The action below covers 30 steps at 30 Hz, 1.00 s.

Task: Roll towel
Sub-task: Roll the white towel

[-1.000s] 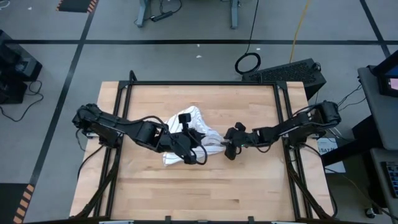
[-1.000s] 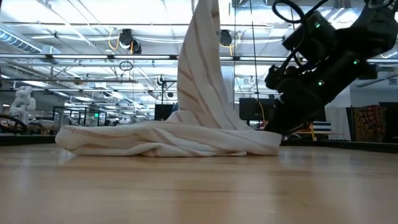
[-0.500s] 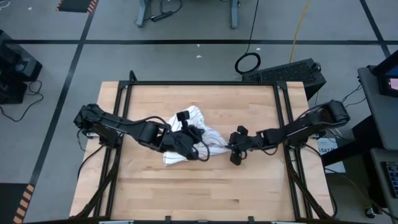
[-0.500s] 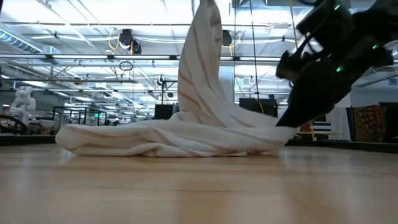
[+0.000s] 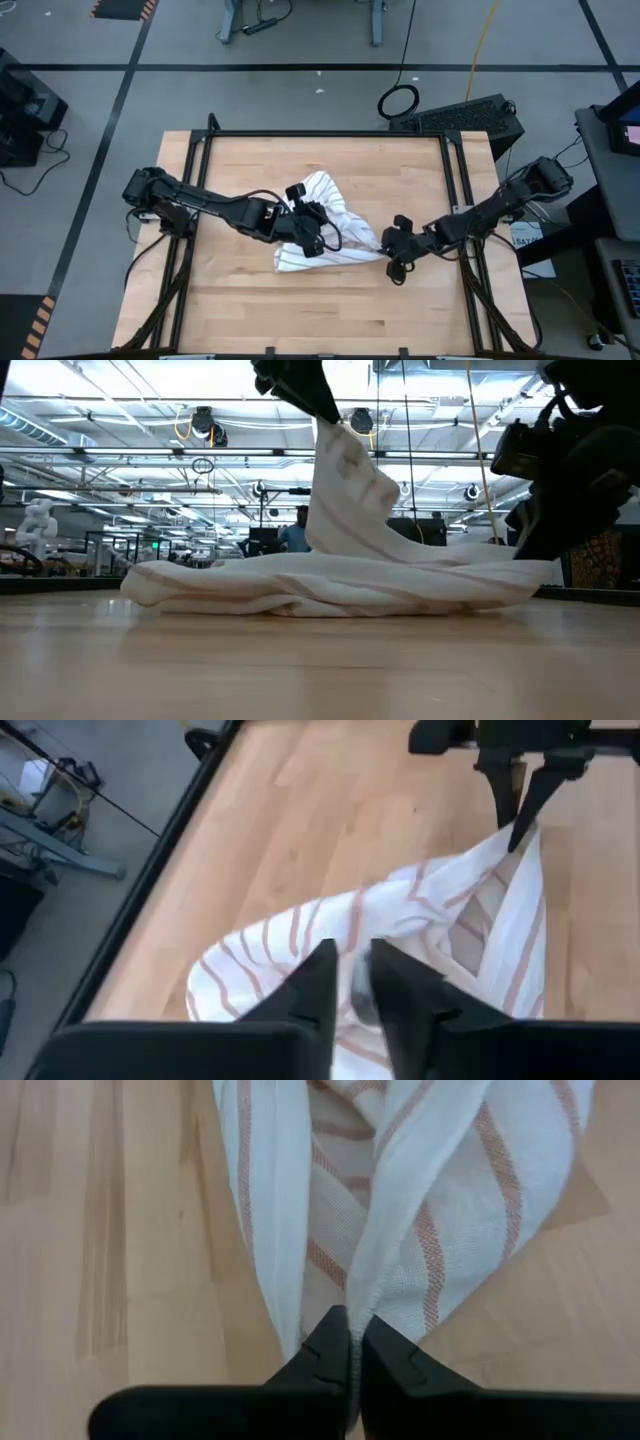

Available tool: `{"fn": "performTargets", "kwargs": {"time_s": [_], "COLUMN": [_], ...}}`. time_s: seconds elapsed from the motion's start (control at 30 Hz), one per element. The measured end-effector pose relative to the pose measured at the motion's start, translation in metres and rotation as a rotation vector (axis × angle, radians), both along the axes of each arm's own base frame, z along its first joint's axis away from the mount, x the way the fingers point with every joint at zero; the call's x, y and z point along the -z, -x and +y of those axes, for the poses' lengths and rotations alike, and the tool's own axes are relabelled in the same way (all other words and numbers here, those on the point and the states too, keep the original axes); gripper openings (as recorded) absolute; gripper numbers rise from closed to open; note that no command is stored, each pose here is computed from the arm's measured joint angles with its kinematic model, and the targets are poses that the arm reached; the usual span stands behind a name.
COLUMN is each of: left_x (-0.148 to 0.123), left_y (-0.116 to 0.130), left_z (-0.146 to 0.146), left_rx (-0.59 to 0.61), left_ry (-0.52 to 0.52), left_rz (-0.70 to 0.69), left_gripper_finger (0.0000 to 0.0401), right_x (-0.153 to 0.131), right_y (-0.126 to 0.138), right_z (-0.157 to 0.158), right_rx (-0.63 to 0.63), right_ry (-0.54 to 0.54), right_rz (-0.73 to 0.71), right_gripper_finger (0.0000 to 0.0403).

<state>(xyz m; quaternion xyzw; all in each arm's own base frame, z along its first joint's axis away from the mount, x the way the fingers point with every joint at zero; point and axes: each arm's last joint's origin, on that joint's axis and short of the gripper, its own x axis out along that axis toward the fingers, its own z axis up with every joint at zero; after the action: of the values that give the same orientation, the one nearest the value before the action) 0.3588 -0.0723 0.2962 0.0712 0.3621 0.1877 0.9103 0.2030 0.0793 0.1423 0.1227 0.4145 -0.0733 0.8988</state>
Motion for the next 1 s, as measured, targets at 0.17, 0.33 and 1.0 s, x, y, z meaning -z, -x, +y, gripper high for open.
{"fn": "performTargets", "kwargs": {"time_s": [0.17, 0.33, 1.0], "left_x": [0.008, 0.020, 0.109], "left_y": [0.005, 0.012, 0.034], "left_z": [-0.011, -0.021, -0.031], "left_rx": [0.039, 0.110, 0.231], "left_ry": [-0.005, -0.049, 0.120], "left_rz": [0.032, 0.113, 0.110], "left_gripper_finger": [0.0161, 0.0206, 0.0212], "right_x": [0.000, 0.003, 0.003], "right_y": [0.002, 0.006, 0.008], "right_z": [0.003, 0.004, 0.000], "right_rx": [-0.033, -0.031, 0.095], "right_ry": [0.015, 0.018, 0.059], "right_rz": [0.009, 0.049, 0.029], "right_gripper_finger": [0.0000, 0.0000, 0.0039]}}
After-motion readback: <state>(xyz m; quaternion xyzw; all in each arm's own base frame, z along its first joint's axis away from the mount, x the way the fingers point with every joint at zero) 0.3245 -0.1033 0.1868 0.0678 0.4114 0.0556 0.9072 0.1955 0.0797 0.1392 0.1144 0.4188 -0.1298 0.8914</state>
